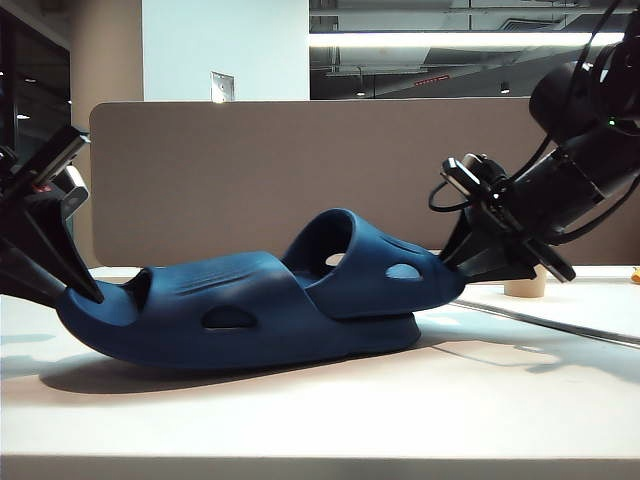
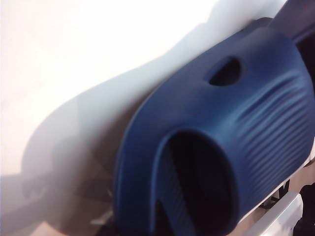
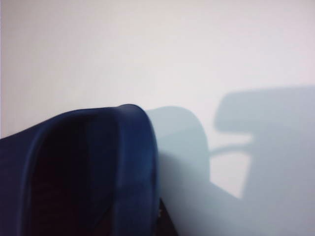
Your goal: Interlock the pair of blue slippers on the table with their fronts facing up.
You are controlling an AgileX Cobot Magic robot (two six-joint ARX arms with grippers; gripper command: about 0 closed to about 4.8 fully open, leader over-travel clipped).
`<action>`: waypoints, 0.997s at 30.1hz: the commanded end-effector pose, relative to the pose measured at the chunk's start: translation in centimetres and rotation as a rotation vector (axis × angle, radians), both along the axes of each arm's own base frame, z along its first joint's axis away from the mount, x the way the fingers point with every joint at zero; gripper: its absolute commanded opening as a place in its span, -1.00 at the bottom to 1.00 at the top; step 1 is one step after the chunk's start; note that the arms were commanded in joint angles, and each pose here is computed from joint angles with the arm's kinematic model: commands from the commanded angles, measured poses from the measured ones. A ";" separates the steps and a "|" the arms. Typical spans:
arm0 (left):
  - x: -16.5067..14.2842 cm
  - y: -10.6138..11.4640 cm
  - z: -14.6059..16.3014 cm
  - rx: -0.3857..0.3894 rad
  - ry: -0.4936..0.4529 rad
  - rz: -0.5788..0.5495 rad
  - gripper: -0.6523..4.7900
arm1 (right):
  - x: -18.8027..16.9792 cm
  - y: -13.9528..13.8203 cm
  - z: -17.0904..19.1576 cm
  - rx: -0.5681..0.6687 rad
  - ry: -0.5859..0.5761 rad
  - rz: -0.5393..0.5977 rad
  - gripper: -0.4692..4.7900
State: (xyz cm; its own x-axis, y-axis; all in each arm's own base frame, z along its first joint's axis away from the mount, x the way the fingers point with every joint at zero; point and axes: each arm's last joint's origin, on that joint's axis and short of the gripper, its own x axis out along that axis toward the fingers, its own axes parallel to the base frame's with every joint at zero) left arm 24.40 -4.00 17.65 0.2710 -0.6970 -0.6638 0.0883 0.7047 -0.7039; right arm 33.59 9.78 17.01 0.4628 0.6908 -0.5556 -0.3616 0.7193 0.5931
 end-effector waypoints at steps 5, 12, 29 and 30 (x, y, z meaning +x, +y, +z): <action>0.6 -0.7 0.9 -0.079 -0.090 -0.049 -0.77 | -1.3 3.5 0.1 0.047 0.010 0.162 -0.63; 0.8 -1.6 1.1 -0.094 -0.102 -0.061 -0.77 | -2.0 5.1 0.1 0.045 0.006 0.211 -0.63; 0.5 -1.6 0.9 -0.087 -0.082 -0.069 -0.71 | -2.0 5.0 0.1 0.018 -0.022 0.209 -0.62; 0.5 -1.6 0.9 -0.087 -0.082 -0.069 -0.63 | -2.0 5.0 0.1 0.018 -0.022 0.208 -0.62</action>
